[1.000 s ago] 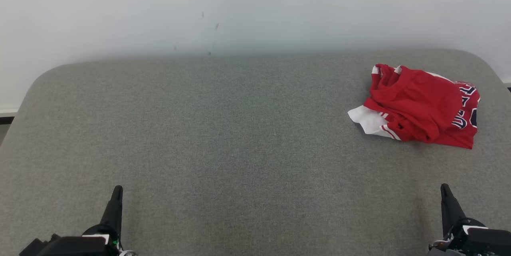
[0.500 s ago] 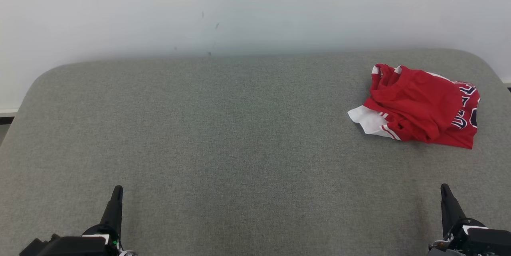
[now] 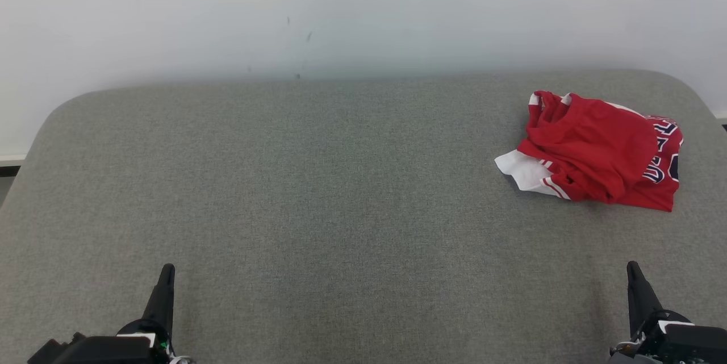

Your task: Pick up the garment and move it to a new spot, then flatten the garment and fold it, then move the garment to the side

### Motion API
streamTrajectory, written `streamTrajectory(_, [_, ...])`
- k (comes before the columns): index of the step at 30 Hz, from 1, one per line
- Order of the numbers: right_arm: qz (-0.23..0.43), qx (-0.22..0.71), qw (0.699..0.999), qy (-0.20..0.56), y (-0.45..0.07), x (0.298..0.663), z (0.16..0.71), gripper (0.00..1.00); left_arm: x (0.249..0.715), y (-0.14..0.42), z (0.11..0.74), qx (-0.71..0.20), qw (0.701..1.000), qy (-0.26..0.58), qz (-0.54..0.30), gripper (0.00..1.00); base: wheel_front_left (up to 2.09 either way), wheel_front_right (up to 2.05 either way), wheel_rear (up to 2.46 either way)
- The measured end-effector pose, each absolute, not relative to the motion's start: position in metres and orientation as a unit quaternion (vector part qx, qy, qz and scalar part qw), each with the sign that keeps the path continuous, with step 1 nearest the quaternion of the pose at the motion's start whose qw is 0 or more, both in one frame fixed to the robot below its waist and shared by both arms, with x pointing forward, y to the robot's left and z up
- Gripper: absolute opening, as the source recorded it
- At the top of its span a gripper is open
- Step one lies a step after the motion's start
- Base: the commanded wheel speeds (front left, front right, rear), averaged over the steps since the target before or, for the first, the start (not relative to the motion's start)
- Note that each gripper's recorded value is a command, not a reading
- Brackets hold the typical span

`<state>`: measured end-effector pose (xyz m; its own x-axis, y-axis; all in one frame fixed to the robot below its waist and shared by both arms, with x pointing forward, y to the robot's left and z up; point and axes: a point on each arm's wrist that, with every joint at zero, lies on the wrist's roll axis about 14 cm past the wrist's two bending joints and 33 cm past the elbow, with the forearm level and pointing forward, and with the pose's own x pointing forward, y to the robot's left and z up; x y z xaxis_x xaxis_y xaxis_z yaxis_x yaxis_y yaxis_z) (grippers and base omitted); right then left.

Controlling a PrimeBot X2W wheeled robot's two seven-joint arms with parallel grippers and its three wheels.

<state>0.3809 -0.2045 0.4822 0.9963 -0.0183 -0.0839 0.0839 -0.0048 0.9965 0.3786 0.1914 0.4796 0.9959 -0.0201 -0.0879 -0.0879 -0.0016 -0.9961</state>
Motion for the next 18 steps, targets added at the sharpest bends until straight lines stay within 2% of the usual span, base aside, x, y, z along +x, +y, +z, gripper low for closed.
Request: streamTrajectory(18, [-0.036, 0.708, 0.705, 0.023, -0.2045, 0.3809, 0.4821, 0.00, 0.3786, 0.1914, 0.4796, -0.707, 0.705, 0.038, 0.024, 0.00, 0.00, 0.00, 0.00])
